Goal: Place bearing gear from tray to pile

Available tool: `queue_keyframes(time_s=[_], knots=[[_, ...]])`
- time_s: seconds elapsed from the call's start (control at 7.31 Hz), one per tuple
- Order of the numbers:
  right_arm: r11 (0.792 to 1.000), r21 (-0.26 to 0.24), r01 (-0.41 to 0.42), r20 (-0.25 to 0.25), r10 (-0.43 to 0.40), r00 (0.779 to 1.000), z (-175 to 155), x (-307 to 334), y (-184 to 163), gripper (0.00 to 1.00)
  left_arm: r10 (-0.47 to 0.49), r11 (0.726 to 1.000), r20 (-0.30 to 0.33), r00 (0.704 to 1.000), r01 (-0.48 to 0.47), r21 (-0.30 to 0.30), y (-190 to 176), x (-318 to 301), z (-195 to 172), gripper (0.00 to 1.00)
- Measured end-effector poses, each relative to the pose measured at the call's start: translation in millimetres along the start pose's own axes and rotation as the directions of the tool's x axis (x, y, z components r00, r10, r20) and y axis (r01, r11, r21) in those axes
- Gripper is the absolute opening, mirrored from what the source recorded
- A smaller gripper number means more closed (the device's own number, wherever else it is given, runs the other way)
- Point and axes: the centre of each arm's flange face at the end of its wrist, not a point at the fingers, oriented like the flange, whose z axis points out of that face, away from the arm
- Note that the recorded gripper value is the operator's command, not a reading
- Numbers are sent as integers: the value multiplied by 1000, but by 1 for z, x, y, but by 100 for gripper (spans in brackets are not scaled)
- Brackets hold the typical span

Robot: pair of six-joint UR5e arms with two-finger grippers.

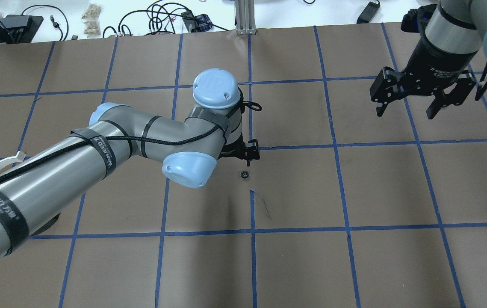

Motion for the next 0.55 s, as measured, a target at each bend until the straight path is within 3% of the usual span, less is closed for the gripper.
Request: queue_keyframes(time_s=[0.27, 0.41, 0.55], knots=[[1000, 3, 6, 2, -6, 1000, -4, -3, 3, 100, -32, 999, -41, 999, 31, -20, 2, 18, 31, 100], [1000, 2, 16, 2, -16, 1000, -4, -9, 5, 100, -30, 999, -49, 998, 29, -16, 2, 23, 40, 86], [1000, 3, 28, 0, -28, 1000, -3, -18, 7, 100, -23, 1000, -50, 998, 23, -12, 1, 27, 45, 46]])
